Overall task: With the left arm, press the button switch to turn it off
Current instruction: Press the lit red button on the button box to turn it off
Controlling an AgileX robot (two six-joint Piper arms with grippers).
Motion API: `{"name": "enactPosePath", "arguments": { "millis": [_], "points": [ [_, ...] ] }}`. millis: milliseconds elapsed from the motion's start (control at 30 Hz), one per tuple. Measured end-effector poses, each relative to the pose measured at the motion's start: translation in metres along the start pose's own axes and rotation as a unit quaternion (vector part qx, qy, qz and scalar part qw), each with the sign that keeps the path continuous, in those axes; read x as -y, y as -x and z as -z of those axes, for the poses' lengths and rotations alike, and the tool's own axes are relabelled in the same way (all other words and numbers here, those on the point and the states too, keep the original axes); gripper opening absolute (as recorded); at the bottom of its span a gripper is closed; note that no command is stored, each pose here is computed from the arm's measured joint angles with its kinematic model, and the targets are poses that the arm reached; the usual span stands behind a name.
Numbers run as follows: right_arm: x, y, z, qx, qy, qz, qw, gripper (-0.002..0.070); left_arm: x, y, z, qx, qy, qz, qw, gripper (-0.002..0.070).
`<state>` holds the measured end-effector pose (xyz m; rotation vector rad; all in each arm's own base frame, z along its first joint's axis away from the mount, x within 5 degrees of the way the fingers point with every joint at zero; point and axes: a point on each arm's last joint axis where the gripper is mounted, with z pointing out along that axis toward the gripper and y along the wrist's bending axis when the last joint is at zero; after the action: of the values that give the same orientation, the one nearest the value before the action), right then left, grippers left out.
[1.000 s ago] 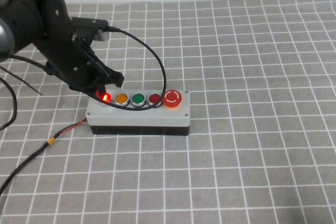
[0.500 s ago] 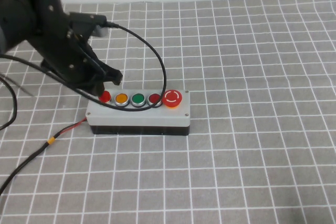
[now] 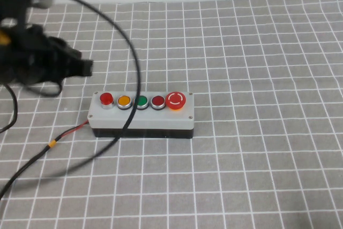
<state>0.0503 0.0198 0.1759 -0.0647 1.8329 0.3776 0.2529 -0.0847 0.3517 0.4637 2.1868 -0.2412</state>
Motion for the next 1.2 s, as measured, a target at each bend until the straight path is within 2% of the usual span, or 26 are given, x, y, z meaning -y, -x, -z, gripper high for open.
{"name": "enactPosePath", "arguments": {
  "millis": [233,533,800,933,1067,1200],
  "points": [
    [0.000,0.000,0.000,0.000,0.000,0.000,1.000,-0.0017,0.010,-0.049,0.050,0.105,0.003,0.025,0.994,-0.0003],
    [0.000,0.000,0.000,0.000,0.000,0.000,1.000,-0.0017,0.019,-0.121,0.089,0.159,0.008,0.022,0.987,-0.0003],
    [0.000,0.000,0.000,0.000,0.000,0.000,1.000,-0.0017,0.020,-0.145,0.089,0.138,0.015,-0.005,0.990,-0.0003],
    [0.000,0.000,0.000,0.000,0.000,0.000,1.000,-0.0017,0.018,-0.150,0.082,0.155,0.027,-0.005,0.988,-0.0003],
    [0.000,0.000,0.000,0.000,0.000,0.000,1.000,-0.0017,0.014,-0.156,0.075,0.209,0.051,-0.001,0.977,-0.0003],
    [0.000,0.000,0.000,0.000,0.000,0.000,1.000,-0.0017,0.011,-0.177,0.075,0.286,0.081,-0.007,0.955,-0.0003]
  ]
}}
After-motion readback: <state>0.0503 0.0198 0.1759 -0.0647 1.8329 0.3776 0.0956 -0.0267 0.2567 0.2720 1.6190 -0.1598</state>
